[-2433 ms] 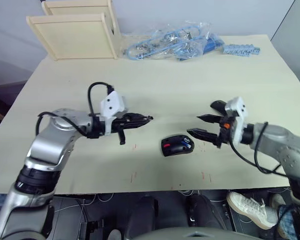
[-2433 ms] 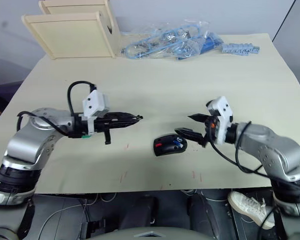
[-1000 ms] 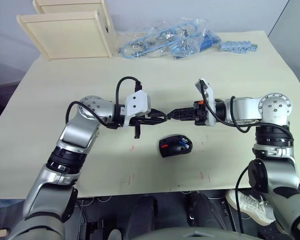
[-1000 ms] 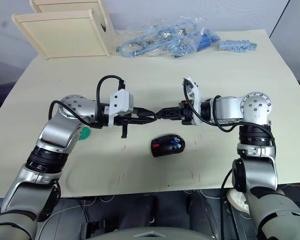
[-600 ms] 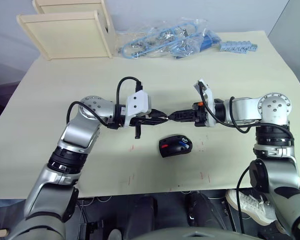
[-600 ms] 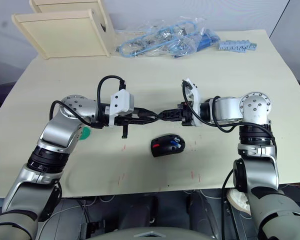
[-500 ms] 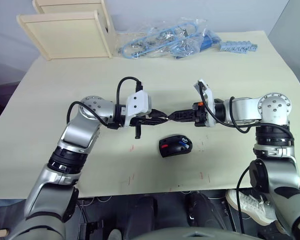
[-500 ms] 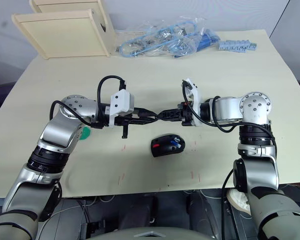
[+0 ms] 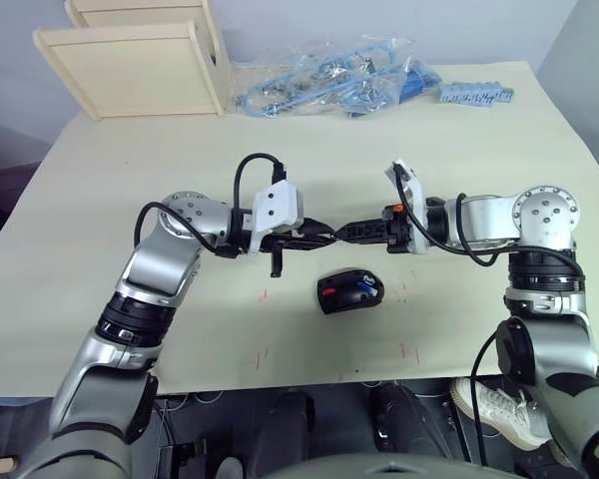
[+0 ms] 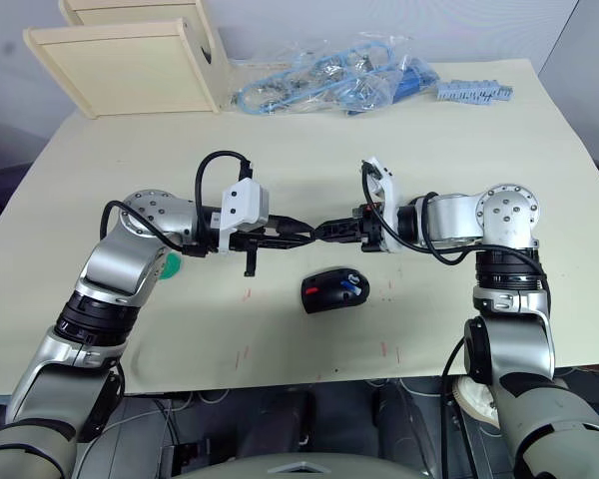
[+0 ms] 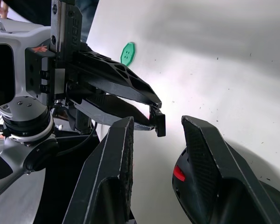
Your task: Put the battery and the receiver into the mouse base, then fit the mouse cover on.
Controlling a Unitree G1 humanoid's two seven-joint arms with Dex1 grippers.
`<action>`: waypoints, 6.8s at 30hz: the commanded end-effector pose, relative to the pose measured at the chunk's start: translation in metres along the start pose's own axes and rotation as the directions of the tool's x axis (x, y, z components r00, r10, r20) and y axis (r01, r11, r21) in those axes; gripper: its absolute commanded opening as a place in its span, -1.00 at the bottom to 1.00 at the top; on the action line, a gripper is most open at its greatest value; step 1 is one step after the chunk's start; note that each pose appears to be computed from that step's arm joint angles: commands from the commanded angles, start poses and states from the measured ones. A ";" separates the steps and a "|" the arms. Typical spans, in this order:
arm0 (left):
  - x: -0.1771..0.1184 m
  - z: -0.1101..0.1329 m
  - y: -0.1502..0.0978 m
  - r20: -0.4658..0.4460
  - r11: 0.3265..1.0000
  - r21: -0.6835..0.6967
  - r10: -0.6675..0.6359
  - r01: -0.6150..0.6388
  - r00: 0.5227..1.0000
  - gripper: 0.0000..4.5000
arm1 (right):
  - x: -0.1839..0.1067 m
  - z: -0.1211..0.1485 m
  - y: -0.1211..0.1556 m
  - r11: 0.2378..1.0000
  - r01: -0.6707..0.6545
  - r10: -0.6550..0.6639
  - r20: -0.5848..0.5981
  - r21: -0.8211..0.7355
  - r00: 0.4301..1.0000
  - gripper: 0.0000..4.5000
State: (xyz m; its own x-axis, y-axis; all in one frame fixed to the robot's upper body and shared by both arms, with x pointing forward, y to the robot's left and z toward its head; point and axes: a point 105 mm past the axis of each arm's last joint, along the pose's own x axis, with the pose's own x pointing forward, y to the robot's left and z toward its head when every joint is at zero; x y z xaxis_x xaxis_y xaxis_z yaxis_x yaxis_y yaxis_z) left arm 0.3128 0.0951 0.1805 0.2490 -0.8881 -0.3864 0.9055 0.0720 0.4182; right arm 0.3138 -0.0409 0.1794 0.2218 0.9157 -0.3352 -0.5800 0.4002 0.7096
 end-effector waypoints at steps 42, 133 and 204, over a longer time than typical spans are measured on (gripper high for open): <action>-0.005 -0.027 -0.070 0.036 0.912 -0.381 0.178 -0.152 0.983 0.99 | -0.084 -0.037 -0.027 0.982 0.187 -0.183 0.148 -0.009 0.972 -1.00; 0.066 -0.035 -0.056 0.024 0.972 -0.230 -0.050 0.054 0.998 0.99 | -0.165 -0.098 -0.038 0.877 0.462 -0.481 0.206 0.135 0.852 -1.00; 0.073 -0.036 -0.061 -0.024 0.972 -0.217 -0.093 0.086 0.995 0.34 | -0.030 -0.013 -0.002 0.714 0.270 -0.599 -0.364 -0.645 0.713 -1.00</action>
State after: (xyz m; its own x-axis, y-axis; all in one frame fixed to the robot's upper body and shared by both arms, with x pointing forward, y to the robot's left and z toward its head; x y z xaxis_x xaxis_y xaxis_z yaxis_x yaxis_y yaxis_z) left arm 0.2894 0.0461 0.0917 0.1779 -0.8705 -0.4589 0.9790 0.1092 0.1722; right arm 0.2965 -0.0729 0.1682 0.2016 0.3902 -0.8984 -0.8512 0.5236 0.0364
